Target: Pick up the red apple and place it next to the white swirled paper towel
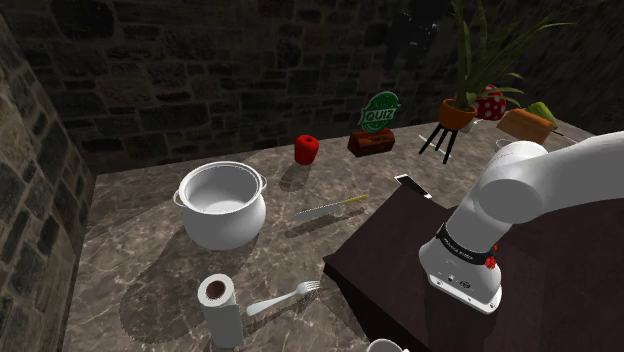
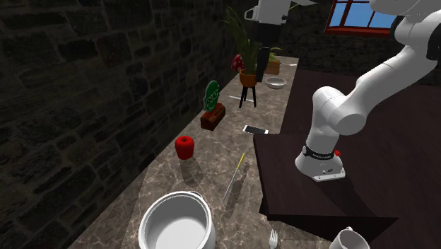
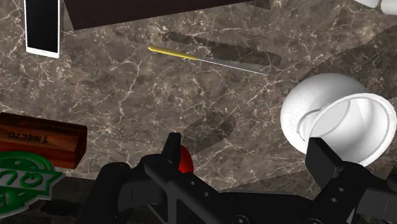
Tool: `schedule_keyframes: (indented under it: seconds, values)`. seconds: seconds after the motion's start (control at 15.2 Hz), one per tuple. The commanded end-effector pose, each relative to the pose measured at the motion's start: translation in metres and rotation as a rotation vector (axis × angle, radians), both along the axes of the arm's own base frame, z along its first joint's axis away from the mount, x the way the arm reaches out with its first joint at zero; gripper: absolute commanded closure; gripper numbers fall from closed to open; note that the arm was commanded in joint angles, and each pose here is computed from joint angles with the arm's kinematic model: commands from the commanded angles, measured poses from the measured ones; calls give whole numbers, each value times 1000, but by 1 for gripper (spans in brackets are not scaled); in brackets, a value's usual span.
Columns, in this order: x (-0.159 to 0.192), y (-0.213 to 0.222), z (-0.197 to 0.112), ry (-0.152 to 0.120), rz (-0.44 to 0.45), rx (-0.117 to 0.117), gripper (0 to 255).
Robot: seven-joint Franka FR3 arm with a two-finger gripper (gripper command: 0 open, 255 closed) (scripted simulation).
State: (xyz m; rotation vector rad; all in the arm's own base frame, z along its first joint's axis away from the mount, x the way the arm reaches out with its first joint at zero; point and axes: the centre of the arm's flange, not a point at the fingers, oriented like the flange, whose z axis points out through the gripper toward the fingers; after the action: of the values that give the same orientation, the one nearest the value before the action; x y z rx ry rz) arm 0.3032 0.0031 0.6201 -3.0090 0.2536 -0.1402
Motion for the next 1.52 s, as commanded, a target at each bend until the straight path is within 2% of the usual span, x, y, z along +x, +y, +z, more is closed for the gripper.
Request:
schedule_keyframes:
  seconds: [0.0, 1.45]
  values:
    - [0, 0, 0, 0, 0, 0, 0]
    - [178, -89, -205, -63, 392, -70, 0]
